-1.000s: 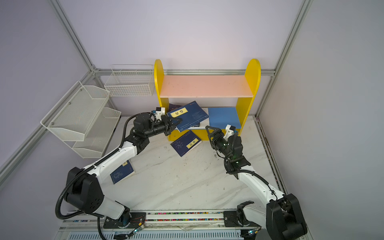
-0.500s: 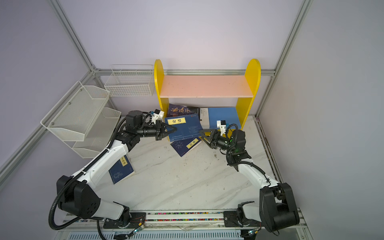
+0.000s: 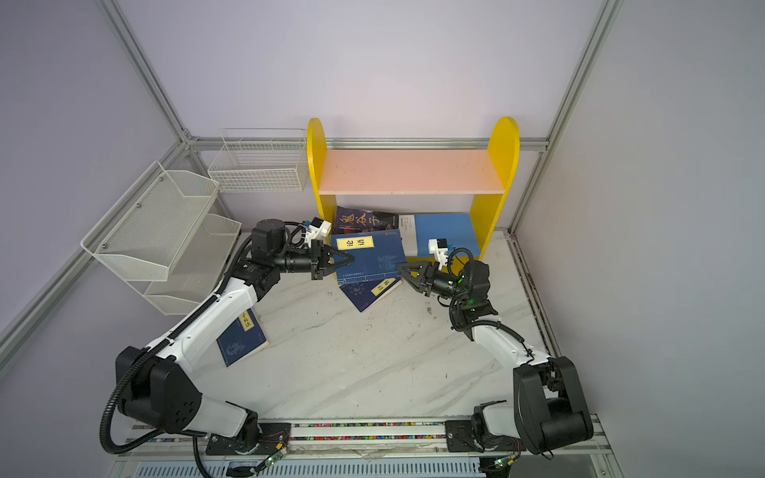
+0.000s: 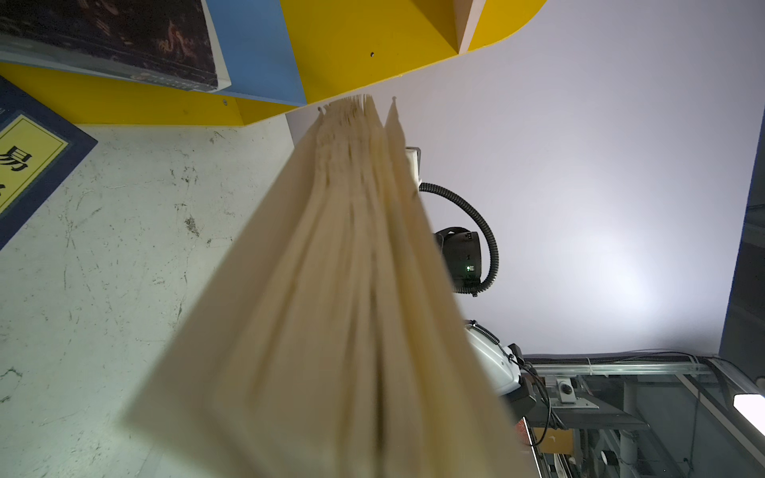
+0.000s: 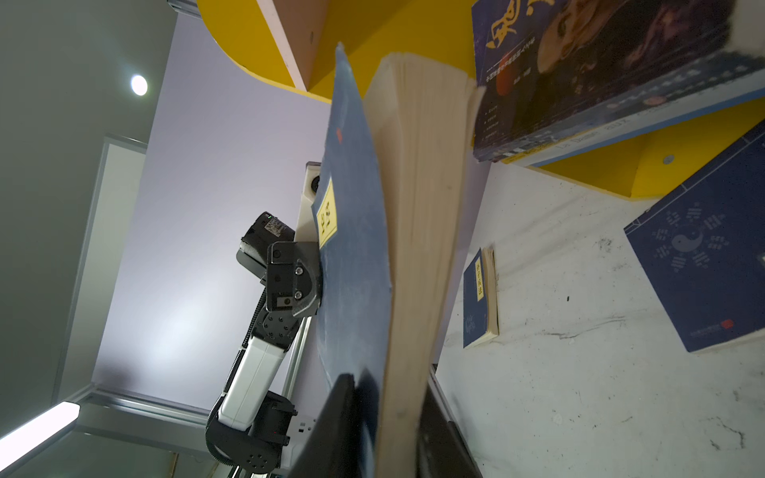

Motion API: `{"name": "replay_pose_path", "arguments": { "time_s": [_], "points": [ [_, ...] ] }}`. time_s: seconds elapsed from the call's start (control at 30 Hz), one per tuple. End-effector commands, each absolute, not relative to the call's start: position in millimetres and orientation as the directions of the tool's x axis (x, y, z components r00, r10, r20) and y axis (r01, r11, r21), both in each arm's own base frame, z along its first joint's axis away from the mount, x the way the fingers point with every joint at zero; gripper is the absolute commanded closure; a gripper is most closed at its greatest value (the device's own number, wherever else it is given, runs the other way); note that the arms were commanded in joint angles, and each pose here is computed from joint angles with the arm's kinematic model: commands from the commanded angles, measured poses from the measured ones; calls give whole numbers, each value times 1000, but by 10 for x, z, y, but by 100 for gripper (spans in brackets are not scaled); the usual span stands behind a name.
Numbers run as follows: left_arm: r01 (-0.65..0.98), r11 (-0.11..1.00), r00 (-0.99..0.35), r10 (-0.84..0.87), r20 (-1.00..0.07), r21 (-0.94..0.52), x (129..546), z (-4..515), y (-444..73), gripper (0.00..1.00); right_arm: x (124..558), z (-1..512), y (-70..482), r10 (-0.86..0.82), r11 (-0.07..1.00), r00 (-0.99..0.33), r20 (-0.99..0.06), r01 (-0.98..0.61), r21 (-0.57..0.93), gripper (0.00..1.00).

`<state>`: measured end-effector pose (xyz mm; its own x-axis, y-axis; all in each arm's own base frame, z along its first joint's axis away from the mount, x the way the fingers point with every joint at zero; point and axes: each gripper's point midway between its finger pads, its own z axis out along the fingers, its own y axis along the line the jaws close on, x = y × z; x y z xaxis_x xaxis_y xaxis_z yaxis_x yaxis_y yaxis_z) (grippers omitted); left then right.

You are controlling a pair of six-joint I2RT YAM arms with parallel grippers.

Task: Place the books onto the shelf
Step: 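Carry the blue book with both grippers over the stack on the blue shelf, then withdraw the left gripper while the right gripper pushes the book onto the stack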

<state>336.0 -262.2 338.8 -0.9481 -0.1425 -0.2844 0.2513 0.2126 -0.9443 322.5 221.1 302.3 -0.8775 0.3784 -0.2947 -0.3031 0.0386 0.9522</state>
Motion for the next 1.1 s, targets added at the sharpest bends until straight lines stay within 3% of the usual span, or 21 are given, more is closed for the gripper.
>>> {"name": "replay_pose_path", "arguments": {
  "time_s": [0.0, 0.1, 0.2, 0.23, 0.3, 0.37, 0.47, 0.63, 1.07],
  "points": [
    [417, 134, -896, -106, -431, -899, 3291, 3891, -2638, 100, 3322, 3058, 2182, 420, 31, -856, -301, -318, 948, 88],
    [411, 146, -898, -108, -427, -900, 3341, 3864, -2646, 98, 3370, 3014, 2175, 437, 34, -853, -285, -302, 953, 95],
    [414, 206, -881, -154, -447, -887, 3458, 3851, -2589, 77, 3472, 2976, 2165, 462, 38, -844, -273, -289, 957, 99],
    [408, 243, -874, -174, -454, -880, 3498, 3843, -2542, 58, 3504, 2983, 2156, 474, 40, -838, -271, -287, 957, 100],
    [394, 348, -842, -233, -486, -851, 3587, 3845, -2359, 44, 3600, 2988, 2124, 510, 61, -817, -269, -278, 959, 100],
    [377, 453, -793, -293, -535, -808, 3645, 3871, -2145, 18, 3710, 2984, 2082, 550, 99, -787, -278, -269, 958, 100],
    [329, 588, -709, -363, -605, -739, 3607, 3934, -1820, 0, 3890, 3007, 2024, 603, 157, -736, -309, -270, 950, 100],
    [256, 664, -606, -456, -652, -703, 3519, 3977, -1431, 0, 4218, 3168, 2079, 630, 208, -686, -365, -303, 930, 100],
    [138, 680, -544, -555, -629, -720, 3398, 3862, -1087, 0, 4811, 3072, 2889, 582, 264, -696, -420, -327, 907, 100]
  ]
}}
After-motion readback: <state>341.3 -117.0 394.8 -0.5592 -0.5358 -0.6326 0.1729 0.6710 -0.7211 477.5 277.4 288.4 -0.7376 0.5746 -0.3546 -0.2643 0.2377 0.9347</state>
